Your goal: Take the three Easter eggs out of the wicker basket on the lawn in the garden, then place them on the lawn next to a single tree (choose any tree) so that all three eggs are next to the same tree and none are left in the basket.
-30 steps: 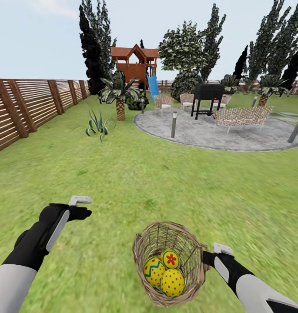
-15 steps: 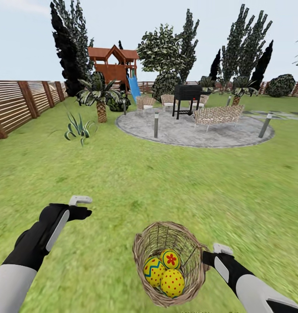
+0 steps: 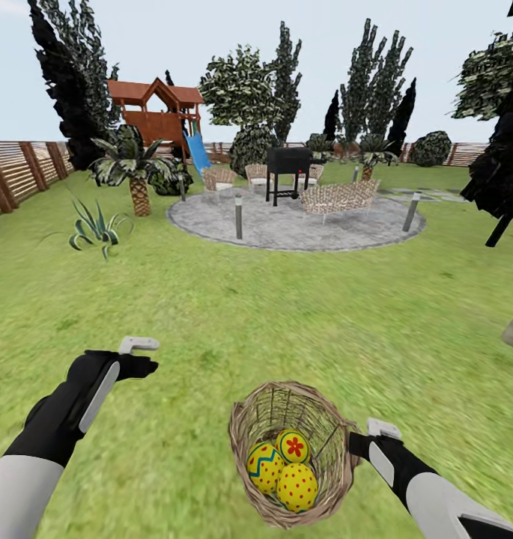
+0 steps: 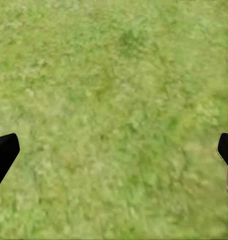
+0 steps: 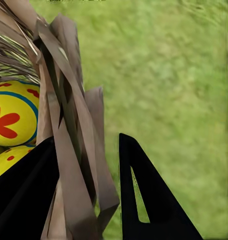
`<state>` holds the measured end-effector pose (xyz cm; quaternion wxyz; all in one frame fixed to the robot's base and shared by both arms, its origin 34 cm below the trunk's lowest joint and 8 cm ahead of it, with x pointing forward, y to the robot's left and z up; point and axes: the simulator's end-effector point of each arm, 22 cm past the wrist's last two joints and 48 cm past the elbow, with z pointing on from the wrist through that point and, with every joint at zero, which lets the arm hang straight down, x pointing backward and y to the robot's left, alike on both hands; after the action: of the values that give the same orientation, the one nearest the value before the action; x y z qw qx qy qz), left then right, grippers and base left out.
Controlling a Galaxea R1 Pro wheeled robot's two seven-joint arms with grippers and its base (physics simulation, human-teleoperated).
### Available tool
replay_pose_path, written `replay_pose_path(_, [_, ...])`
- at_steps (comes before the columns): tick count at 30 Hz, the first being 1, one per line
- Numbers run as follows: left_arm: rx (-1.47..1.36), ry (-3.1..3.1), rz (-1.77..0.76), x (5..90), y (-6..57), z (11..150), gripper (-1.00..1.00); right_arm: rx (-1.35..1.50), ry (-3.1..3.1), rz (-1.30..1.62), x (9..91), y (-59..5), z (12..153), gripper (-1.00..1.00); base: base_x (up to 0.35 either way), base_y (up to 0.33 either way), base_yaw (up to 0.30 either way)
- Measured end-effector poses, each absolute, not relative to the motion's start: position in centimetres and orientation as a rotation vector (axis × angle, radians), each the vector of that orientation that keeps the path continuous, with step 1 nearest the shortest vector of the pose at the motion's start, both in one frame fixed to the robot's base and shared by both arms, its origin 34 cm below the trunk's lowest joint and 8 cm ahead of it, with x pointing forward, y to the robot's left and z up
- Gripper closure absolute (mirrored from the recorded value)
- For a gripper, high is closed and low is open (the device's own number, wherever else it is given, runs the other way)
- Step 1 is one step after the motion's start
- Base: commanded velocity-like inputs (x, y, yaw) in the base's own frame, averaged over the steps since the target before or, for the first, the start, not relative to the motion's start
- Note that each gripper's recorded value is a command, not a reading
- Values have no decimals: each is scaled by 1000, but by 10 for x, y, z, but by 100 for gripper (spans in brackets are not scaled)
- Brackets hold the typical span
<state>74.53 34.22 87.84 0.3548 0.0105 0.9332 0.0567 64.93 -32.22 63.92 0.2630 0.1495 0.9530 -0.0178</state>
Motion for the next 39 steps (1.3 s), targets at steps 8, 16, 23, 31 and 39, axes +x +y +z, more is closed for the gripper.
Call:
replay_pose_path(8, [29, 2408, 148, 745, 342, 880, -100, 403, 2574, -44, 650, -320, 641, 100, 0, 0, -276])
replay_pose_path(16, [29, 2405, 148, 745, 342, 882, -100, 399, 2572, -41, 651, -318, 642, 100, 0, 0, -276])
replay_pose_path(23, [31, 2405, 146, 745, 341, 883, -100, 398, 2569, -39, 652, -317, 644, 100, 118, 88, -100])
replay_pose_path(31, [30, 2404, 144, 745, 341, 884, -100, 401, 2552, -40, 655, -318, 647, 100, 272, 200, -161])
replay_pose_path(39, [30, 2398, 144, 745, 341, 887, -100, 398, 2547, -40, 656, -318, 649, 100, 277, 213, -271])
